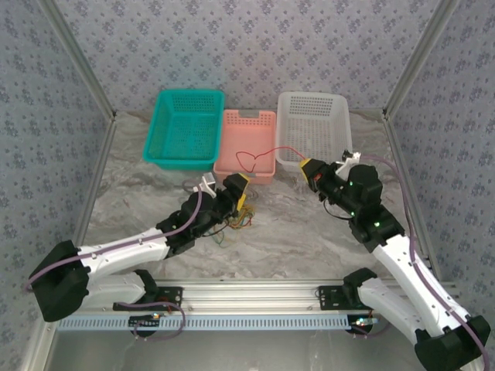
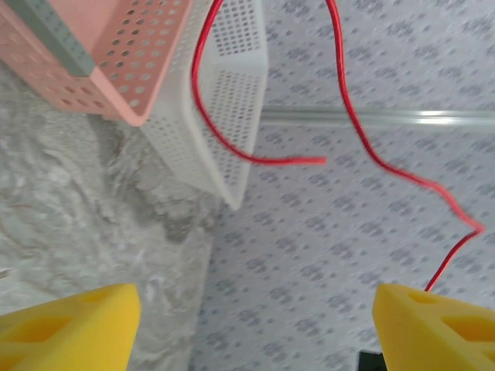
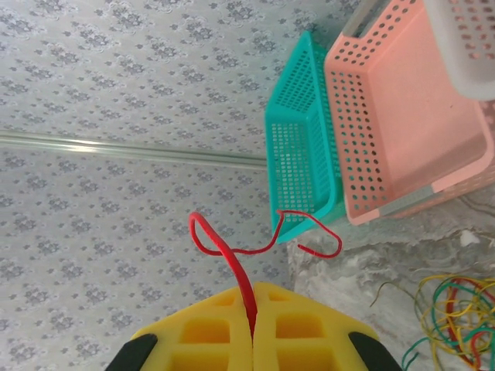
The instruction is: Untangle the cables
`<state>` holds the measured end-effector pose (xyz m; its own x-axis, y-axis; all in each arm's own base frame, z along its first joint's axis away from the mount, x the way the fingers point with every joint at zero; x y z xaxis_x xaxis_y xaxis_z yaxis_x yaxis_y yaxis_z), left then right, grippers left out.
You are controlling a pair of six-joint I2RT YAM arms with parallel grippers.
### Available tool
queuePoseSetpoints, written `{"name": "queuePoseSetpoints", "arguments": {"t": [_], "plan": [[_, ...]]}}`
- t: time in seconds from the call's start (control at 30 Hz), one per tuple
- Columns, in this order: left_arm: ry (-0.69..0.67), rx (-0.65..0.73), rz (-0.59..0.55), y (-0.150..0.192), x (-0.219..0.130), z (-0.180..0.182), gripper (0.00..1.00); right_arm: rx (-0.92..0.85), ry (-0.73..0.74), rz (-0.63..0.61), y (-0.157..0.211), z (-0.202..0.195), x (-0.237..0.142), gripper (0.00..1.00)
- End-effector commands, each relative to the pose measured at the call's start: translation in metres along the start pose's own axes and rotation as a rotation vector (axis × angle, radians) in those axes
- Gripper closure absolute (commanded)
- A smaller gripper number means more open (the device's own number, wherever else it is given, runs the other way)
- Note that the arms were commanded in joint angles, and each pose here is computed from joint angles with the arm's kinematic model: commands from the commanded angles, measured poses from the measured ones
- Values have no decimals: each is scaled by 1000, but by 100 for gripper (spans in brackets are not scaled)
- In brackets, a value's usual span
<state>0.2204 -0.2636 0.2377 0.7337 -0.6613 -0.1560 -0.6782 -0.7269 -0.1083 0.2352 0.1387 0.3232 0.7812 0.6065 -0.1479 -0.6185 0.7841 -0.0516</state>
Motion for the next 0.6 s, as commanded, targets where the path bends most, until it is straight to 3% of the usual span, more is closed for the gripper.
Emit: {"name": "queuePoseSetpoints", "arguments": {"t": [0.0, 0.23, 0.4, 0.57], "plan": [[61, -178, -56, -10, 7, -5, 20, 43, -85, -47, 0, 16, -4, 100], [121, -332, -104, -22, 20, -4, 22, 63, -110, -25, 13, 19, -5, 100], [183, -323, -157, -31, 19, -19, 24, 68, -106, -27, 18, 14, -9, 100], [163, -297, -167, -33, 12, -23, 29, 73, -110, -24, 19, 12, -12, 100]]}}
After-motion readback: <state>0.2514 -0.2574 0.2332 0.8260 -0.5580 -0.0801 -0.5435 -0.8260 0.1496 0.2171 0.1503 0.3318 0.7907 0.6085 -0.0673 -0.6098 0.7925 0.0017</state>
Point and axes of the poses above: each hand's point on the last joint's axis, 136 mm out from that joint toward the fingers, its own x axis out along the fingers, its own z axis along the line the jaws close on, y = z × x, the point moved 5 cm from there along -x, back along the fingers, and after that the axes turned 8 degrees about x, right-handed, at the moved point
